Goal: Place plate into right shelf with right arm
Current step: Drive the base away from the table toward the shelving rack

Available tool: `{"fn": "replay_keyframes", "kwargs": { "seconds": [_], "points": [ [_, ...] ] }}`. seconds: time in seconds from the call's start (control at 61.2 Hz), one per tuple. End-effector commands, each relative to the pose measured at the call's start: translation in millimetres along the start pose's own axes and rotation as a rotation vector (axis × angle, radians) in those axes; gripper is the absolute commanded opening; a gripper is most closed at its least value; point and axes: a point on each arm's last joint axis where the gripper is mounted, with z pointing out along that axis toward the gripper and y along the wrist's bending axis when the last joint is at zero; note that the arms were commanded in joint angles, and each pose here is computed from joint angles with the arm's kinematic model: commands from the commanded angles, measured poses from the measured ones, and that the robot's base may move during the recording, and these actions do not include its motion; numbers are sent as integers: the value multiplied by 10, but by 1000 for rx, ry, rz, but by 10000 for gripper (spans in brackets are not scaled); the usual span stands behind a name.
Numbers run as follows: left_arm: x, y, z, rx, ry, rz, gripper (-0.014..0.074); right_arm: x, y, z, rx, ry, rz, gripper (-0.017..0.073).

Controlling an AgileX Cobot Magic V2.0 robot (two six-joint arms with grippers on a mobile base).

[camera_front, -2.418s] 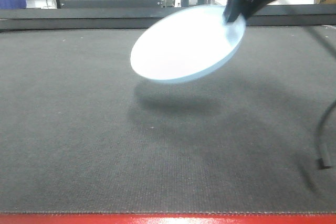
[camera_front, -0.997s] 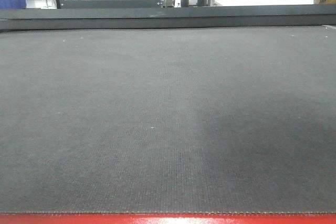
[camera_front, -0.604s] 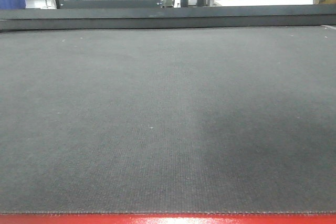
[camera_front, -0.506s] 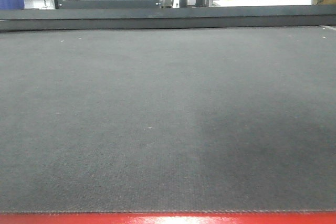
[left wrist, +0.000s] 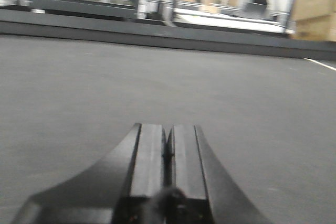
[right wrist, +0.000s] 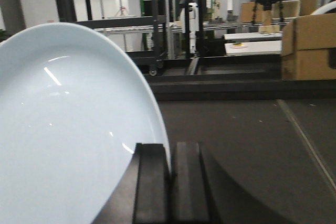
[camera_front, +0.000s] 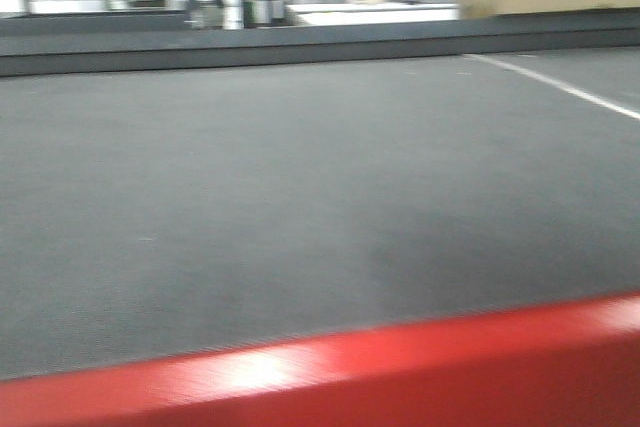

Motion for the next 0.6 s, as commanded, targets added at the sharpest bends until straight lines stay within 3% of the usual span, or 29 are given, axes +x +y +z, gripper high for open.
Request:
{"fn": "replay_keyframes", "kwargs": {
  "seconds": [0.0, 0.588],
  "points": [
    [-89, -8, -13, 9, -100, -6, -47, -164, 33, -18, -26, -109, -19, 55],
    [-89, -8, -13, 9, -100, -6, -47, -164, 33, -18, -26, -109, -19, 55]
  ]
}}
